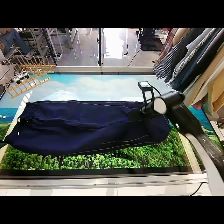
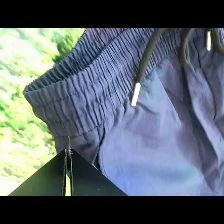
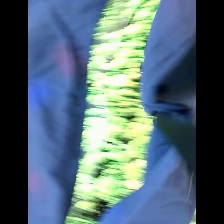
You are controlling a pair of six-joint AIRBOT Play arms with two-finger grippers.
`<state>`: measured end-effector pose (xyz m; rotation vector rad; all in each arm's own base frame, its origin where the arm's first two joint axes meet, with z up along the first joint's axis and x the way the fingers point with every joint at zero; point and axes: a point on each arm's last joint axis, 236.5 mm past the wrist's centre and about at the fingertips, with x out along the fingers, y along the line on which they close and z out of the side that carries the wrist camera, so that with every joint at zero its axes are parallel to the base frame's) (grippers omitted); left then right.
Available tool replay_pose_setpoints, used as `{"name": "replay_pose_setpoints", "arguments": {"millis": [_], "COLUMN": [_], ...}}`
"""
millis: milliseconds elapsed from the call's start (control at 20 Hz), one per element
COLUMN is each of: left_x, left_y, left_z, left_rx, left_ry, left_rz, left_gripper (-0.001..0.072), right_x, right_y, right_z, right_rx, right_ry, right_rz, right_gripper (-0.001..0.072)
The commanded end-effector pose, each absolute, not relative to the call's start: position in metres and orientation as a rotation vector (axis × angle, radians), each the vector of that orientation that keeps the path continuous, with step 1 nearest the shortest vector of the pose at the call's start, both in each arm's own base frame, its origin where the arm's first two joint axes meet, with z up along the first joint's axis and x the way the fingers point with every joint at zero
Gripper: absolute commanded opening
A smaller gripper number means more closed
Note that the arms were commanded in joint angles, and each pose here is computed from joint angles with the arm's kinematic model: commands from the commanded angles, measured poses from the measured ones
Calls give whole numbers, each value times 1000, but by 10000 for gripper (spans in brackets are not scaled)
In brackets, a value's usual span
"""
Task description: Fold the clothes and pants, and hang the long-sleeved shirts on hangers.
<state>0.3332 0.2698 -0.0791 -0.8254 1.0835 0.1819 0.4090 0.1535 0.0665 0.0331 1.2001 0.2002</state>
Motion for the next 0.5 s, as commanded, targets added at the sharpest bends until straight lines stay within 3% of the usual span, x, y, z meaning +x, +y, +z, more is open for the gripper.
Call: {"name": "replay_pose_setpoints", "arguments": {"millis": [0, 150, 200, 300, 450], "left_x": [329, 326, 326, 325, 316], "left_y": [256, 250, 251, 249, 243], "left_z": [-77, -76, -76, -76, -74], "left_rx": [-840, -855, -865, -915, -989], "left_ry": [1117, 1133, 1133, 1140, 1167], "left_rz": [127, 108, 115, 138, 145], "left_gripper": [13, 22, 136, 456, 478], "right_x": [496, 483, 457, 403, 328], "right_y": [99, 16, -2, -24, -15], "right_z": [9, -12, -17, -20, -26], "right_rx": [188, 289, 298, 356, 537], "right_ry": [1181, 1298, 1375, 1454, 1441], "right_rz": [132, 0, -1, -9, 27], "right_gripper": [544, 542, 541, 523, 523]}}
